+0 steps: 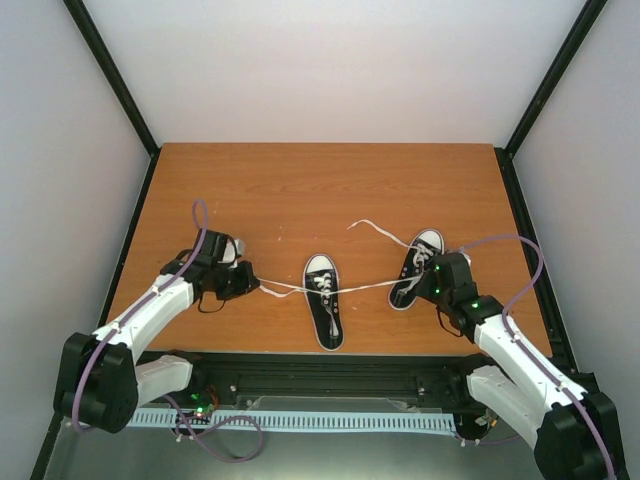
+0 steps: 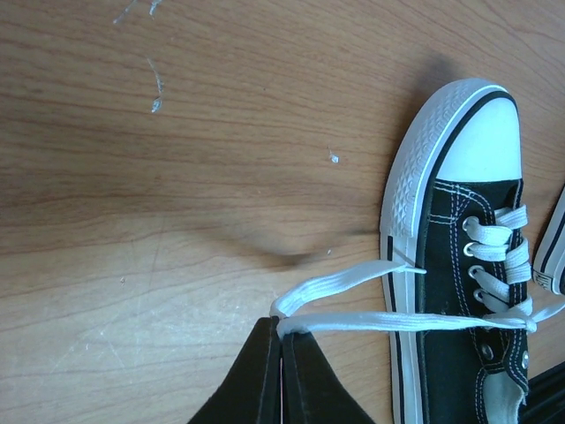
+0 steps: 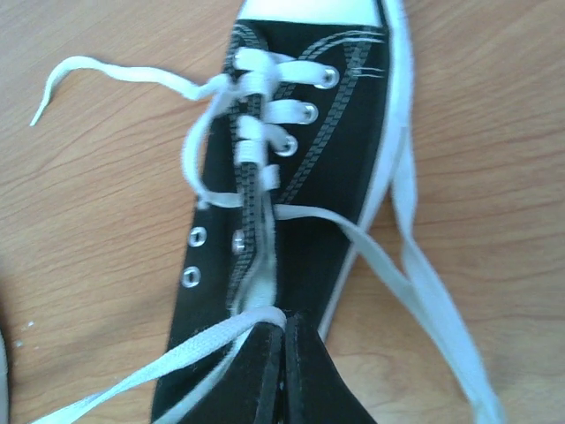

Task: Tie the shoes
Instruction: Tie the shoelace on the shoe.

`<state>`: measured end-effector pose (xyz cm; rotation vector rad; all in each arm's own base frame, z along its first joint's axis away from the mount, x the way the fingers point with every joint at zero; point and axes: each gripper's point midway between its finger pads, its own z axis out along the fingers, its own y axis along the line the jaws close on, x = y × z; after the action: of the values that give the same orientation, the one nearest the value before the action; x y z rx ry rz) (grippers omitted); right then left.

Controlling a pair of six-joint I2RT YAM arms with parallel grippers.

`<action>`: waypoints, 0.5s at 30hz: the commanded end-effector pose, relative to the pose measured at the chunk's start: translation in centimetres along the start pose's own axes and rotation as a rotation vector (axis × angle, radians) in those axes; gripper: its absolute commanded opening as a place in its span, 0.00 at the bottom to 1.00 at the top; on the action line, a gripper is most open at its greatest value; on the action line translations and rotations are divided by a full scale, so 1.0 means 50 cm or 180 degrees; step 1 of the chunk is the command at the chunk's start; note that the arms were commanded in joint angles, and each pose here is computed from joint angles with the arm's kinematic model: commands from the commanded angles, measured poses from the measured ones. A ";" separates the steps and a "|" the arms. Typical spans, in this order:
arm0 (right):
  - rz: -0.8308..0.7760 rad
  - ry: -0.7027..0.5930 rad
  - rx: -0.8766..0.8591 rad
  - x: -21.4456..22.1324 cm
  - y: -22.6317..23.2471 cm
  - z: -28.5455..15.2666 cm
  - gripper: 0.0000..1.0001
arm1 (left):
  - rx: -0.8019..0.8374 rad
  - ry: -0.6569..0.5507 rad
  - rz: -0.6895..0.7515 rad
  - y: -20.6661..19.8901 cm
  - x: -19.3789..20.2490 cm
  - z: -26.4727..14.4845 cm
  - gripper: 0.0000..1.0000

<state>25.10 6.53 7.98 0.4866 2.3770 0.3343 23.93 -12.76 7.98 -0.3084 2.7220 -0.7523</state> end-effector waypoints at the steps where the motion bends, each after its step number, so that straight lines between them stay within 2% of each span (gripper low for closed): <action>1: 0.0222 0.0027 0.0219 0.013 -0.055 0.003 0.03 | -0.0053 -0.0129 -0.0088 0.012 -0.020 0.005 0.01; 5: 0.0252 0.0093 0.0173 0.025 -0.057 0.010 0.03 | -0.0131 -0.0091 -0.0089 0.028 -0.013 0.017 0.01; 8: 0.0195 0.0107 -0.0064 0.024 -0.030 0.007 0.03 | -0.0197 -0.0083 0.0026 0.034 -0.014 0.016 0.01; 10: 0.0066 0.0150 -0.0340 0.024 0.002 0.002 0.07 | -0.0152 -0.0041 0.0100 0.026 -0.015 0.017 0.01; 11: 0.0039 0.0172 -0.0421 0.024 0.012 -0.002 0.10 | -0.0115 -0.0005 0.0102 0.021 -0.013 0.019 0.04; 13: -0.0007 0.0171 -0.0469 0.020 0.020 -0.009 0.26 | -0.0044 0.0012 0.0081 0.011 -0.013 0.021 0.22; 15: -0.0028 0.0113 -0.0423 0.011 0.017 -0.021 0.51 | -0.0009 -0.0017 0.0090 0.003 -0.016 0.017 0.40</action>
<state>23.92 7.16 6.93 0.4678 2.4125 0.4722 23.67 -12.52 5.98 -0.2889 2.7694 -0.7177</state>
